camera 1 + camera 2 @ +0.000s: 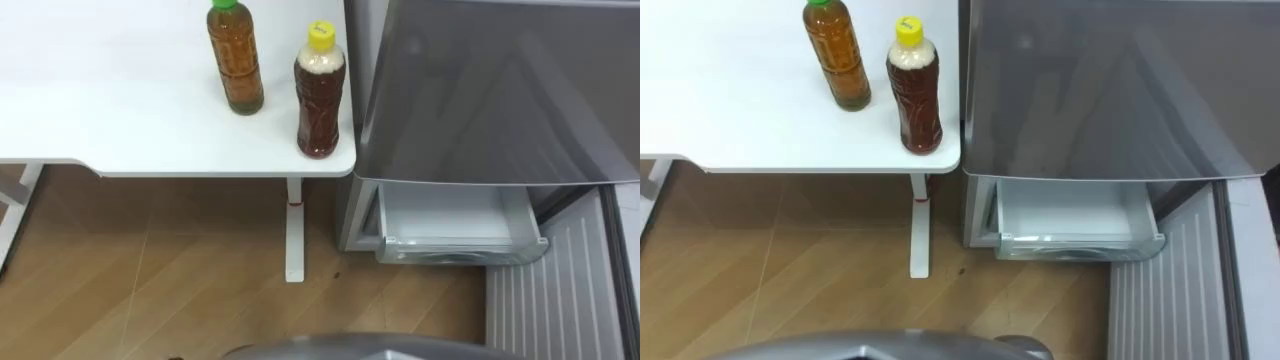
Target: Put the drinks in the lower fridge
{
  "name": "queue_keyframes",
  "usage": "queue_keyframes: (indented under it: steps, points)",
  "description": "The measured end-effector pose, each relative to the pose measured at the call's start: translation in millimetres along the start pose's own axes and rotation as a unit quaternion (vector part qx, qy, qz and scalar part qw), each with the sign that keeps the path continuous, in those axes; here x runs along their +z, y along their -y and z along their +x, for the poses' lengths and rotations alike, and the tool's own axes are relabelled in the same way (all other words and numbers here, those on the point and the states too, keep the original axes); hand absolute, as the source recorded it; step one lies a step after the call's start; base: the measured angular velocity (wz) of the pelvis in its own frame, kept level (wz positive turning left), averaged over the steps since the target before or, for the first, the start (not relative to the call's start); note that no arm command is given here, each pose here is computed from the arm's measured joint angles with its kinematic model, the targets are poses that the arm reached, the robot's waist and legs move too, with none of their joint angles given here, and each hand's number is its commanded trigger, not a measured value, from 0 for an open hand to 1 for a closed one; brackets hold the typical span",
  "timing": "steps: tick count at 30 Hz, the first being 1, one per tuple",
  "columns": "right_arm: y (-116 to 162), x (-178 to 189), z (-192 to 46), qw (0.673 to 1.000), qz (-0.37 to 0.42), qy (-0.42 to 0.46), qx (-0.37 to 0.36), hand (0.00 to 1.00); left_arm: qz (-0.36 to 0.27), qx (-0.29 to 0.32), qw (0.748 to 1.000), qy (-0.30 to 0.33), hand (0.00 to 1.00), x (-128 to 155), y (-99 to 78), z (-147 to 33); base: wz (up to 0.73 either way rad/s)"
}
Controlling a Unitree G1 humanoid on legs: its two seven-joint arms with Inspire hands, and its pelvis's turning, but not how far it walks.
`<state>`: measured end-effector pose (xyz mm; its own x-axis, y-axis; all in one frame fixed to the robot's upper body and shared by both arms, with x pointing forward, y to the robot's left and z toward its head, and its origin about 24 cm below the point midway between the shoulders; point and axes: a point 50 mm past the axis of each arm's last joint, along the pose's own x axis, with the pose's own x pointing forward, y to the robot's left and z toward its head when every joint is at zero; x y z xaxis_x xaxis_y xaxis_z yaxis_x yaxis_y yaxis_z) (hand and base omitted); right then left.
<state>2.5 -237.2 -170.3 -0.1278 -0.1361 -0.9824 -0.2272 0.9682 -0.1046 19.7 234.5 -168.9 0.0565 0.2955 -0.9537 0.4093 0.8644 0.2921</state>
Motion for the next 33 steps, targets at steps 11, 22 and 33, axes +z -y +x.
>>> queue_keyframes:
  steps: [11, 22, 33]
  points:
    - [2, -1, 0, 1.0, -0.022, -0.019, -0.006, 0.0, 0.006, -0.01, 1.0, -0.006, 0.0, 0, 0.5, 0.0, 0.0]
    - [-2, -7, 1, 1.0, -0.007, -0.025, 0.001, 0.0, -0.044, -0.008, 0.999, -0.014, 0.0, -2, 3.3, -0.1, 0.04]
    - [-3, -11, 1, 0.999, 0.007, -0.037, -0.003, 0.0, -0.214, 0.022, 0.976, -0.033, 0.0, -11, 2.5, -0.3, 0.0]
